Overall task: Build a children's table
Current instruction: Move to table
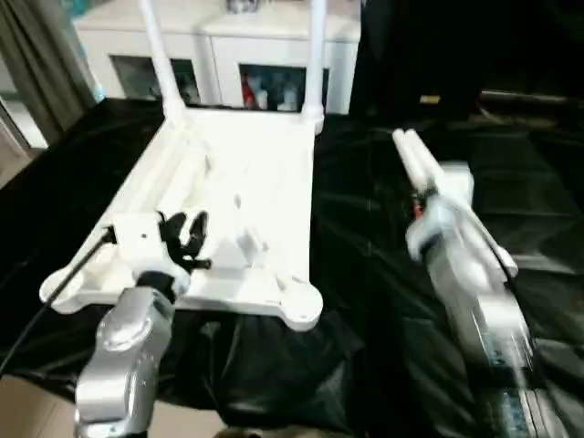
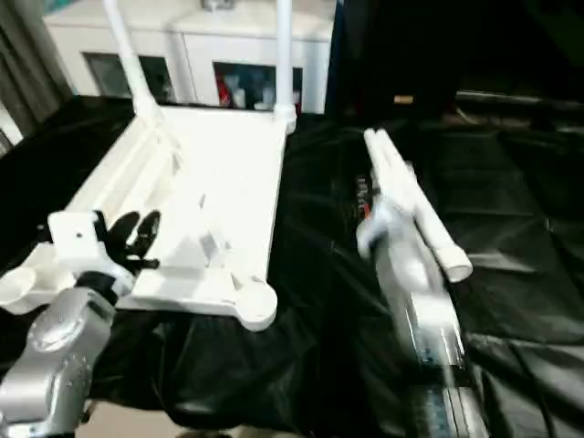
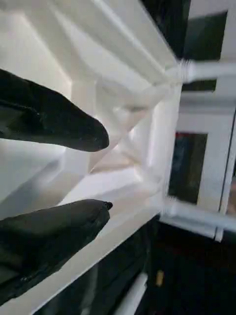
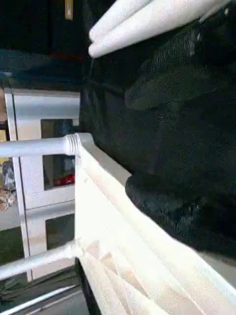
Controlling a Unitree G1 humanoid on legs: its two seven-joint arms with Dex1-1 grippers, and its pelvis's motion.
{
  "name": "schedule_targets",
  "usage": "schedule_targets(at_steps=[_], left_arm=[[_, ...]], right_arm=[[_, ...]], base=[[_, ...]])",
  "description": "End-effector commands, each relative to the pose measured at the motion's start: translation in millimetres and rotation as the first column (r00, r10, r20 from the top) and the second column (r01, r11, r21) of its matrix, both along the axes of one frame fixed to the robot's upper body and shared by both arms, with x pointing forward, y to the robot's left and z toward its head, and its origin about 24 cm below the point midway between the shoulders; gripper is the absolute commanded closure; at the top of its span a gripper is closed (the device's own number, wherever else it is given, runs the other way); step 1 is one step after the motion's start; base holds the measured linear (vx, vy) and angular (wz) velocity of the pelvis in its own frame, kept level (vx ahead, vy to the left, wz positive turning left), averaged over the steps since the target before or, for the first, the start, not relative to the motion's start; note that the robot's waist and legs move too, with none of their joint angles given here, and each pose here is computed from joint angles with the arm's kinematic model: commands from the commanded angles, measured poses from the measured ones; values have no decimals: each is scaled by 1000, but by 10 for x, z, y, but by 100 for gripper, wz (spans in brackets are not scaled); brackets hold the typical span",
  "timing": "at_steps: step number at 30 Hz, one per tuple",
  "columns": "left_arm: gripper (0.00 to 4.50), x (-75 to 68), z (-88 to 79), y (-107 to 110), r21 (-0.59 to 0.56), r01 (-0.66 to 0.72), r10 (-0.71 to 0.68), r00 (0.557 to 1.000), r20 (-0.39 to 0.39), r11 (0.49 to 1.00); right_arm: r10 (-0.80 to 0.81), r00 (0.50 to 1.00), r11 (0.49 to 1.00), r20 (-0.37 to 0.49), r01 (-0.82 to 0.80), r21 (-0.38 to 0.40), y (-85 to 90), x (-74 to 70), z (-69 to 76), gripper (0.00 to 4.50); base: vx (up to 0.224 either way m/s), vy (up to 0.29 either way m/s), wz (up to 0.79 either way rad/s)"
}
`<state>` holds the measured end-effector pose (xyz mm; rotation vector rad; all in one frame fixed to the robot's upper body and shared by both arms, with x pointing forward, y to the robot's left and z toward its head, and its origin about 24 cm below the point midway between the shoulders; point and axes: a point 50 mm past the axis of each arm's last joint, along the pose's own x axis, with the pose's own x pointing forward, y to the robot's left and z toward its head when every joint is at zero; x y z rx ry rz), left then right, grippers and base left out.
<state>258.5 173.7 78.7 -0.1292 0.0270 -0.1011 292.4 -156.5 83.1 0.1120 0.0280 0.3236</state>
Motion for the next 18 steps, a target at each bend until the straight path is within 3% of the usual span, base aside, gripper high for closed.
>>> schedule_targets(at_steps=[1,3,6,18], left_arm=[[254,-18,29,-17,17,1,-1,1000,17,1000],[254,-76,8,-32,-2,11,-11,1000,11,1000],[220,-113,8,-46,-25,18,-18,1000,9,1000],[134,-162,15,-82,-7,17,-17,1000,5,1000]], right_arm=[[25,1000,1000,7,-25,8,44,-50,49,162],[31,999,999,-29,-30,23,106,-207,-26,144],[31,998,999,-52,-29,27,150,-281,-44,119],[19,993,1000,-119,-20,-9,146,-287,-68,13]], base=[[0,0,0],[0,0,0],[0,0,0],[0,0,0]])
